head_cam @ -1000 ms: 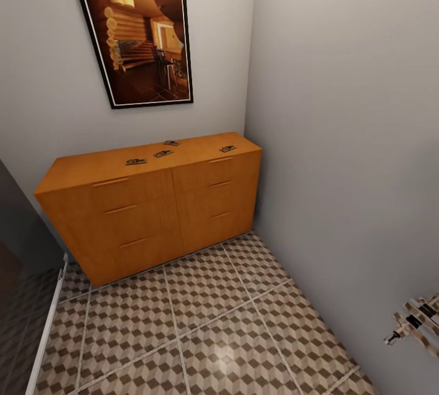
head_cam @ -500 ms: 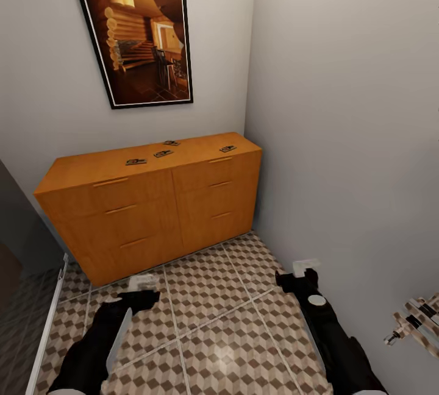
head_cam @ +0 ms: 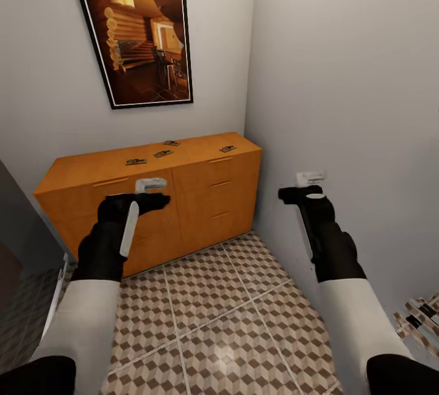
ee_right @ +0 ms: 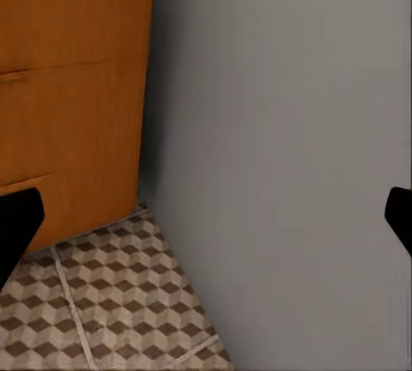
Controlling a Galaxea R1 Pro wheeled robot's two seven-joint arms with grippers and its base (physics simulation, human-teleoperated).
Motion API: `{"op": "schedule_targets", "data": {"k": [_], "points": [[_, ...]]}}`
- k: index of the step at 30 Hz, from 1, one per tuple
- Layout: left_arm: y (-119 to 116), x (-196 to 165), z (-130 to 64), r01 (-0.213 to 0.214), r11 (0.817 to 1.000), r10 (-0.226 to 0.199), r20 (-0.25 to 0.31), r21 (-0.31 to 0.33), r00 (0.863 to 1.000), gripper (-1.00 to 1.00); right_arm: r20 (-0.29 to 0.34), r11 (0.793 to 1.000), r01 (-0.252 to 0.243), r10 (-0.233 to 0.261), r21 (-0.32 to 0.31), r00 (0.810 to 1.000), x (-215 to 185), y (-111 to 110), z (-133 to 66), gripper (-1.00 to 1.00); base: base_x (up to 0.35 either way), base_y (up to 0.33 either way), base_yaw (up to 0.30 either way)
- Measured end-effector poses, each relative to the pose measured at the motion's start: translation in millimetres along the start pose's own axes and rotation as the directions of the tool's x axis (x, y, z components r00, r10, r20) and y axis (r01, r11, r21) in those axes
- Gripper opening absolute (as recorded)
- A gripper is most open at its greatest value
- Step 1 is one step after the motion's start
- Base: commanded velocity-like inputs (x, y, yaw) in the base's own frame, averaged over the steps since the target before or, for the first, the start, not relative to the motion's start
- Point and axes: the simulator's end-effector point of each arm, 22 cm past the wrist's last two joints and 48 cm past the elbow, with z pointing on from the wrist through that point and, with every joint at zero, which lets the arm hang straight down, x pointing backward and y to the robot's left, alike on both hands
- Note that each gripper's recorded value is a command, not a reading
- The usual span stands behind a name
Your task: Take the four mousetraps from the cabinet in the bathroom and place them on the bathroom floor. Make sure all four end up on the same floor surface, and ensure that at least two of them are either under or directly next to the same bathroom sink.
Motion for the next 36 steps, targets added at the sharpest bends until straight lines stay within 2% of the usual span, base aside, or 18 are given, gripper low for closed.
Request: {"op": "schedule_targets", "data": {"k": [3,6,8,13,14,19,26,29,36], "points": [[-4,-87,-23.3,-0.004,1.000,0.004,0.100,0.002,0.995,1.00,0.007,1.000,-0.015,0.015,0.005,1.000,-57,-8,-3.9,1.00,0.000,0.000,0.000],[-6,-115,-31.6,-0.005,1.000,0.004,0.136,0.002,0.991,1.00,0.013,1.000,-0.017,0.017,-0.008,1.000,-82,-3,-3.1,1.00,0.000,0.000,0.000],[-13,-151,-45.1,-0.005,1.000,0.004,0.186,0.006,0.982,1.00,0.028,0.999,-0.006,0.007,-0.047,1.000,-118,19,-6.3,1.00,0.000,0.000,0.000],[-19,-192,-63.4,-0.006,1.000,0.003,0.247,0.012,0.969,1.00,0.027,0.997,0.011,-0.009,-0.075,1.000,-143,38,-10.6,1.00,0.000,0.000,0.000],[-21,-209,-72.6,-0.007,1.000,0.003,0.275,0.013,0.961,1.00,0.035,0.996,0.008,-0.005,-0.091,0.999,-156,44,-14.9,1.00,0.000,0.000,0.000],[-21,-236,-87.1,-0.009,1.000,0.005,0.318,0.009,0.948,1.00,0.055,0.985,-0.044,0.054,-0.168,0.997,-189,58,-27.0,1.00,0.000,0.000,0.000],[-22,-253,-98.0,-0.013,1.000,0.010,0.346,0.006,0.938,1.00,0.019,0.967,-0.085,0.092,-0.240,0.996,-190,73,-31.2,1.00,0.000,0.000,0.000],[-23,-259,-103.5,-0.031,1.000,0.030,0.360,-0.003,0.932,1.00,0.004,0.953,-0.108,0.114,-0.283,0.993,-189,83,-34.0,1.00,0.000,0.000,0.000],[-12,-258,-107.6,-0.048,0.998,0.057,0.374,-0.033,0.926,1.00,-0.008,0.939,-0.129,0.133,-0.318,0.991,-188,91,-35.8,1.00,0.000,0.000,0.000]]}}
